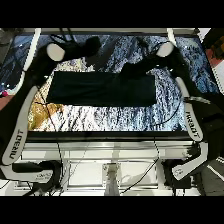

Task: Fold the clothes and pants, and hang the long-sleeved shirts on hangers.

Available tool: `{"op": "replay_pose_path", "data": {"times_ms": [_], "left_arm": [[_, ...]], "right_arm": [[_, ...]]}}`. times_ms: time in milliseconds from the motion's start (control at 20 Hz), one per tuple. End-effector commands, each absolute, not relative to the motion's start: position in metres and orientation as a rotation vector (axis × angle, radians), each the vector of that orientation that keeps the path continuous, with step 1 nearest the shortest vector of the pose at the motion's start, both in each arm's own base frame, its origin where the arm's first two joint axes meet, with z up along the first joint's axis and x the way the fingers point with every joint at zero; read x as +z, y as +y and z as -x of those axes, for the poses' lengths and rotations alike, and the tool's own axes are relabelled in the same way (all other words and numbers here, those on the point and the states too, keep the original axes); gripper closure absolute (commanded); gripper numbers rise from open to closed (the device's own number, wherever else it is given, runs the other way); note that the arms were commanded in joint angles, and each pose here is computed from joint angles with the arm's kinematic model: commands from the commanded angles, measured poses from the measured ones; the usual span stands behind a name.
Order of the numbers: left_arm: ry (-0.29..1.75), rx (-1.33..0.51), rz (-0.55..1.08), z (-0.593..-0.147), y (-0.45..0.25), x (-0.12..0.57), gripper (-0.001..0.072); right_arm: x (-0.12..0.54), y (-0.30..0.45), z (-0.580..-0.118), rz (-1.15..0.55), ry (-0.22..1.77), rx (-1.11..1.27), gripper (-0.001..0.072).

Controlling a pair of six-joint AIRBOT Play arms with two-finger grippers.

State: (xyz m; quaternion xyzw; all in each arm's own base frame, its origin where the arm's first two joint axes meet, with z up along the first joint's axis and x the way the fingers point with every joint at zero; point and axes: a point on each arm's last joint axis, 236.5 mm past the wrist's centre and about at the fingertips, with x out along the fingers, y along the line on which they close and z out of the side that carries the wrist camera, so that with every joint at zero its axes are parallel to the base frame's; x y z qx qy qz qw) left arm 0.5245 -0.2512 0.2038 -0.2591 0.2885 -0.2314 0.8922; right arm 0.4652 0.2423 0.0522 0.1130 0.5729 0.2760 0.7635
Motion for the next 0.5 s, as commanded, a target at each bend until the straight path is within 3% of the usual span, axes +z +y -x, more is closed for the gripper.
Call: {"op": "replay_pose_path", "data": {"times_ms": [0,100,150,300,450], "left_arm": [[0.598,-0.456,0.515,-0.521,-0.225,0.215,0.0695],[0.618,-0.464,0.507,-0.518,-0.228,0.210,0.0695],[0.623,-0.469,0.497,-0.516,-0.229,0.209,0.0696],[0.650,-0.476,0.485,-0.511,-0.231,0.205,0.0696],[0.690,-0.497,0.439,-0.503,-0.232,0.197,0.0696]], "right_arm": [[0.044,0.205,-0.469,0.055,1.259,0.411,0.0311],[0.069,0.155,-0.490,0.078,1.215,0.305,0.0607],[0.081,0.129,-0.500,0.052,1.189,0.266,0.0683],[0.088,0.056,-0.509,-0.130,1.174,0.218,0.0685],[0.070,0.020,-0.490,-0.465,1.173,0.387,0.0685]]}}
